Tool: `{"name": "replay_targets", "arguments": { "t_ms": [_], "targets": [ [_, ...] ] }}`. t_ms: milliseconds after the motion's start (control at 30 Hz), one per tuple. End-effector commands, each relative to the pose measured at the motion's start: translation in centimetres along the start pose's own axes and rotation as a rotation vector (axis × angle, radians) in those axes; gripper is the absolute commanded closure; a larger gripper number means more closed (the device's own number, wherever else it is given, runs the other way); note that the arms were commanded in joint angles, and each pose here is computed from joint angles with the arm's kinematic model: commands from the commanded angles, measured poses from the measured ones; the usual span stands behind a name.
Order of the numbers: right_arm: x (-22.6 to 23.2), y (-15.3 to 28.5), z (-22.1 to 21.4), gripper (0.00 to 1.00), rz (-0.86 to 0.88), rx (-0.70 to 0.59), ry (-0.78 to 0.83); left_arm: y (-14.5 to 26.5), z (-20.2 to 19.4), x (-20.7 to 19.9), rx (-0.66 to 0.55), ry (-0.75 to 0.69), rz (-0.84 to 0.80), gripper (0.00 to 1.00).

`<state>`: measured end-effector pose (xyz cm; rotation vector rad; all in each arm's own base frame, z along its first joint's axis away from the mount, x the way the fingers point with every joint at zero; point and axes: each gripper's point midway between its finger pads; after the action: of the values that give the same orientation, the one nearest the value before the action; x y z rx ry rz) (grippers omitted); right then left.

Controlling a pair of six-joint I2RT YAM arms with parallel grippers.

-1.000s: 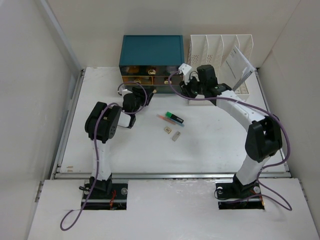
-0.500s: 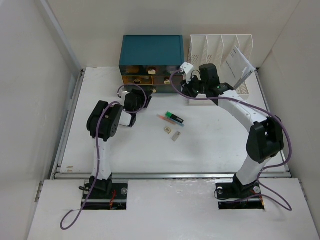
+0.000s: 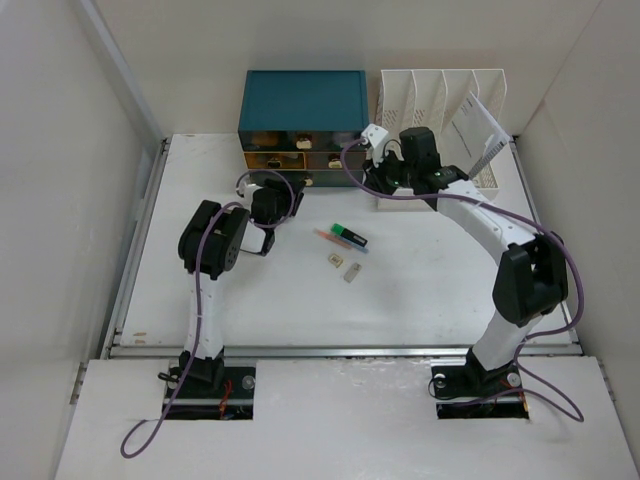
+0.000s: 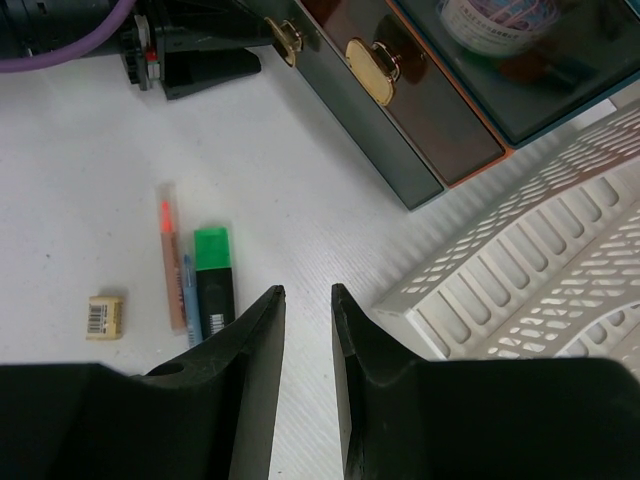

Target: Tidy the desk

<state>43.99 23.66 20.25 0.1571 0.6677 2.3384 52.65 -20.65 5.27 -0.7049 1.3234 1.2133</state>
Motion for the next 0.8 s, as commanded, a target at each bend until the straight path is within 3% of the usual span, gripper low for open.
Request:
{"name": "replay_targets", "arguments": {
  "t_ms": [0,767],
  "targets": [
    [0.1,1.7,2.6,0.69,0.004,-0.082,0.018,0.3,0.3,-2.4,-0.022,-0.001,-0.099,0.57],
    [0.3,1.5,2.5,0.69,0.015,-0.077,0.015,-1.0,0.1,-1.7,-0.024,0.053,-0.133,0.53]
  ]
}}
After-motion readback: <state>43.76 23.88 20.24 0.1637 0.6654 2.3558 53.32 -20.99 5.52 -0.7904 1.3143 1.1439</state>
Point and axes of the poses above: each gripper's point midway between its finger pads, its own y axis back along the fingers, its own x axis along the line the jaws close on, z = x × y, and after that the axes turned 4 degrees about -y, right-handed
